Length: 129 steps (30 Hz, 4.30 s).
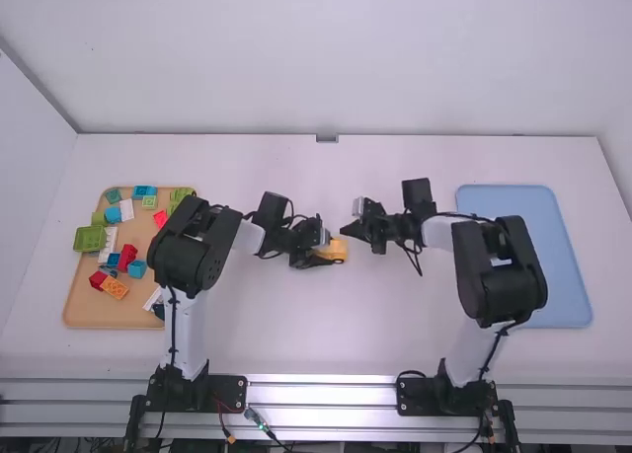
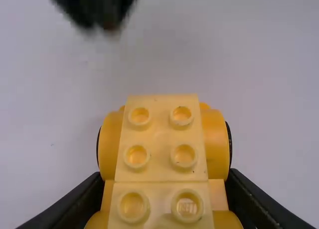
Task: Assemble lego blocks to make yellow taxi
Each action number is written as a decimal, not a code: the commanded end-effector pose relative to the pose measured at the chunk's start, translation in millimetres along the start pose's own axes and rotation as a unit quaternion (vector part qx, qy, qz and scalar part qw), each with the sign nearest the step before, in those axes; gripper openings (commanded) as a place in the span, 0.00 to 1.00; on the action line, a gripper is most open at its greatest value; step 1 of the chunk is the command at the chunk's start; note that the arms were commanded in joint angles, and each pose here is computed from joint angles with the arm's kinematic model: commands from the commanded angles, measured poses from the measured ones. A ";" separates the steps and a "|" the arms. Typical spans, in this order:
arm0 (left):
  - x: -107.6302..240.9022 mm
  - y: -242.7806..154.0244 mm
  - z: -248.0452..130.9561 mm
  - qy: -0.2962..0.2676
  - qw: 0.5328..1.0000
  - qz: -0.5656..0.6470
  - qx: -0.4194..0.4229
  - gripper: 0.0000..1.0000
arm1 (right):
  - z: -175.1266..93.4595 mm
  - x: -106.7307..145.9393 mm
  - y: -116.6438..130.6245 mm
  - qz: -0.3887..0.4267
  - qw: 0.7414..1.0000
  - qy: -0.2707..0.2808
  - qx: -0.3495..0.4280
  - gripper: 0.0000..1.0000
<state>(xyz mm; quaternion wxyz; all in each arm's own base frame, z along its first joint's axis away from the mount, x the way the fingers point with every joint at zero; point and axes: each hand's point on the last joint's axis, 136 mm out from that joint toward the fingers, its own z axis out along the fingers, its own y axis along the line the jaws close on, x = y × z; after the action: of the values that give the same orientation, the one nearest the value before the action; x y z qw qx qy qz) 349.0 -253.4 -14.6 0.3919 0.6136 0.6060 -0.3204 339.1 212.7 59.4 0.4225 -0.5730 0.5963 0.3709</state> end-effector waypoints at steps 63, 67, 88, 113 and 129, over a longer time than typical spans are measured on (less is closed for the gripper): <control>174.4 -114.1 -451.0 0.112 0.214 -0.805 -0.542 0.85 | -55.6 15.8 -94.2 0.099 0.954 0.113 0.260 0.99; 193.9 -120.3 -450.4 0.143 0.193 -0.811 -0.533 0.71 | -56.0 15.3 -94.8 0.098 0.954 0.112 0.261 0.99; 217.1 -117.7 -453.1 0.157 0.204 -0.792 -0.554 0.61 | -57.1 14.6 -96.3 0.096 0.953 0.111 0.264 0.99; 240.0 -123.3 -436.8 0.161 0.201 -0.797 -0.546 0.29 | -56.1 14.0 -95.9 0.095 0.954 0.111 0.262 0.99; 158.5 -47.7 -445.4 0.064 0.362 -0.758 -0.539 0.02 | -46.6 -39.9 -100.8 0.177 0.962 0.009 0.209 0.99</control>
<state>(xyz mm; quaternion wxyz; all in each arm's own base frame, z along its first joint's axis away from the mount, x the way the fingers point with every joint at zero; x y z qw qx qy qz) 249.4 225.1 22.6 0.1252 -0.4724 0.8721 -0.0249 433.8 158.3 81.2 0.4412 -0.3515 0.7880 0.2468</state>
